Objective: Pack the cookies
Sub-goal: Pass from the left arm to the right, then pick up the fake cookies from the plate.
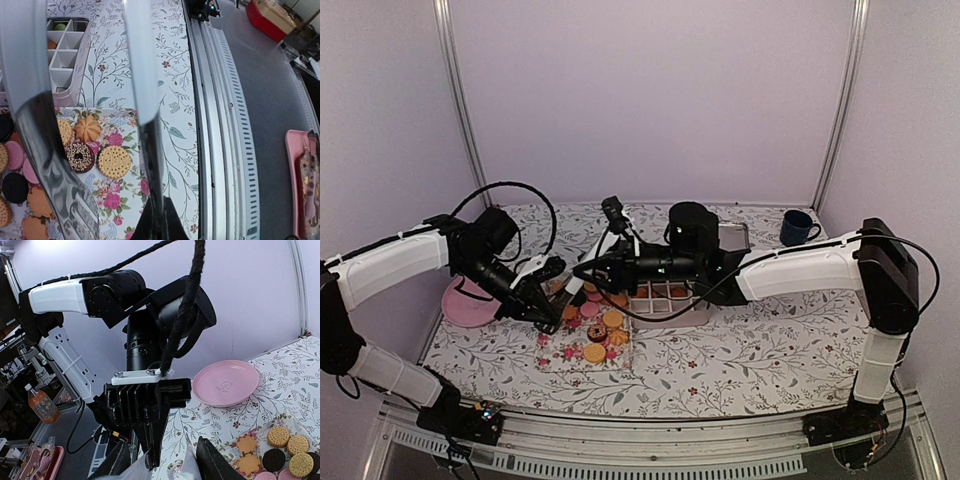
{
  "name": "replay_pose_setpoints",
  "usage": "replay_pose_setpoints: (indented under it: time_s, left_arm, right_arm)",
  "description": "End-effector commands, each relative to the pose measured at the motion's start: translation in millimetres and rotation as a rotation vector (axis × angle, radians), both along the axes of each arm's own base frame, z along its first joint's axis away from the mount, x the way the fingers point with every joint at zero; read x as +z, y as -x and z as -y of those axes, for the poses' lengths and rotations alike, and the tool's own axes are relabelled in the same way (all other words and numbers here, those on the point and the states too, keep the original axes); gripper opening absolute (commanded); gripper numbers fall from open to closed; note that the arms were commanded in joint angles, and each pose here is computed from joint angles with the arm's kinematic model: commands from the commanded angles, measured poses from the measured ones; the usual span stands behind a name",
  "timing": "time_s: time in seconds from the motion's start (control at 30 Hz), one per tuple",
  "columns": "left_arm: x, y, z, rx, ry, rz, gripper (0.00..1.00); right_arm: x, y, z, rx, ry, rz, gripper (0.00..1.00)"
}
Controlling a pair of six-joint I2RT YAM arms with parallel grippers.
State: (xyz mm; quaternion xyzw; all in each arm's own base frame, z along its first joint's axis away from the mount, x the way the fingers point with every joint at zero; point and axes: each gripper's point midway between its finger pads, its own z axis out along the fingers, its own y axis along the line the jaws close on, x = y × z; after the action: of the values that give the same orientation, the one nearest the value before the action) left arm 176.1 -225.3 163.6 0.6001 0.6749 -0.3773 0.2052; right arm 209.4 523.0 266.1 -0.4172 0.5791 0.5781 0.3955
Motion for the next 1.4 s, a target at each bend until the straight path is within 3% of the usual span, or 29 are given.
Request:
replay_pose_setpoints:
  time_s: [0.0,0.1,0.33,0.4,0.73,1.07,1.37]
  left_arm:
    - [19,-16,13,-0.001,0.065,0.074,0.03]
    - [10,-24,10,0.035,0.026,0.098,0.15]
    - [-10,-46,-9,0.146,-0.062,0.186,0.75]
    - [-11,-52,-18,0.178,-0.075,0.194,0.82]
    - [-15,-66,-59,0.286,-0.109,0.208,0.87]
    - [-15,-62,-61,0.286,-0.109,0.208,0.87]
    - [-16,-60,-62,0.284,-0.113,0.202,0.87]
  right_arm:
    - [-11,26,-10,0.058,0.036,-0.019,0.38]
    - [-13,18,-3,-0.014,0.062,0.003,0.32]
    - [-40,14,16,-0.160,0.175,0.035,0.29]
    - [-50,16,17,-0.190,0.206,0.043,0.30]
    - [-64,25,11,-0.373,0.284,0.151,0.33]
    - [-59,26,10,-0.507,0.313,0.255,0.35]
    - [-54,28,8,-0.517,0.302,0.264,0.40]
